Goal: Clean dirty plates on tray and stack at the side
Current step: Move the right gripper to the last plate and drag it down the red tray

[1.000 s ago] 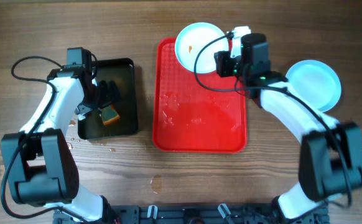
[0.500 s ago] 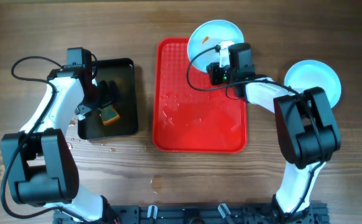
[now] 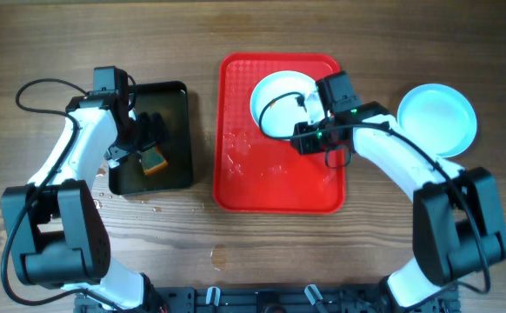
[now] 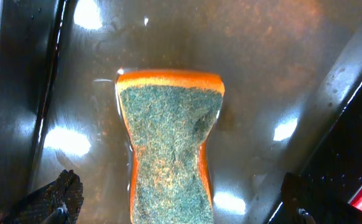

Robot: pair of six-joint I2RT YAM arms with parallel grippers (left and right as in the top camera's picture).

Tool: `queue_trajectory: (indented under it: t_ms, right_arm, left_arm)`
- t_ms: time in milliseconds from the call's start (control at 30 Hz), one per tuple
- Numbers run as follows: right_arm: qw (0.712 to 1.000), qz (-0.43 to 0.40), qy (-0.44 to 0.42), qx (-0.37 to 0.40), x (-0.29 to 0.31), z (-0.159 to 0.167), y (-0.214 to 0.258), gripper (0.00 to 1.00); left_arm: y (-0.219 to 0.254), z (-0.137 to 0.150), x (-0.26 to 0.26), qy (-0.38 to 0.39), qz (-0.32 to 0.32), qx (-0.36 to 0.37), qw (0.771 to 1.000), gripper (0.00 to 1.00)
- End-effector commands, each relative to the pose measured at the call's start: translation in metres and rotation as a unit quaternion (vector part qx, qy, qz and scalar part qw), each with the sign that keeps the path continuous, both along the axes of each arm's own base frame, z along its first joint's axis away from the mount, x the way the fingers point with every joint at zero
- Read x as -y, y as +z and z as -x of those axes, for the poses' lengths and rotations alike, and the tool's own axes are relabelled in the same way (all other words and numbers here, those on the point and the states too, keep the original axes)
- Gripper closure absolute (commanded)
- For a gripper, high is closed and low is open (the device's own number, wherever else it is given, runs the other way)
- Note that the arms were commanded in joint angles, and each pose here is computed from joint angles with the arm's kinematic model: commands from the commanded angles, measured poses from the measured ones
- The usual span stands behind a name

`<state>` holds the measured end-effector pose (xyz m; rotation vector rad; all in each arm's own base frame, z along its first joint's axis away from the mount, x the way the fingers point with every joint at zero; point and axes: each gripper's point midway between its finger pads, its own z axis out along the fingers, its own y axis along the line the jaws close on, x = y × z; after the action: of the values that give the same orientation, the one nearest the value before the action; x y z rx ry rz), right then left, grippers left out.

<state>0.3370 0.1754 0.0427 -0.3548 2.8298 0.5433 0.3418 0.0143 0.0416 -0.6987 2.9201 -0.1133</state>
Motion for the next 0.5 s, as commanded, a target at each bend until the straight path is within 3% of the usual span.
queue_trajectory:
  t_ms: [0, 33, 200, 333, 467]
  right_arm:
    - [0.999, 0.036, -0.018, 0.028, 0.009, -0.001, 0.014, 0.57]
    - [0.997, 0.051, -0.049, 0.036, 0.019, -0.008, 0.014, 0.51]
    - [0.975, 0.066, -0.208, 0.045, 0.075, -0.042, 0.012, 0.53]
    - [0.967, 0.051, -0.241, 0.059, 0.098, -0.062, 0.008, 0.53]
    - [0.976, 0.018, -0.204, 0.078, 0.085, -0.080, -0.004, 0.53]
  left_arm:
    - [0.003, 0.001, 0.001, -0.002, 0.003, 0.005, 1.000, 0.00]
    - [0.003, 0.001, 0.001, -0.003, 0.003, 0.005, 1.000, 0.00]
    - [0.003, 0.001, 0.001, -0.002, 0.003, 0.005, 1.000, 0.00]
    - [0.003, 0.001, 0.001, -0.003, 0.003, 0.005, 1.000, 0.00]
    - [0.003, 0.001, 0.001, -0.002, 0.003, 0.005, 1.000, 0.00]
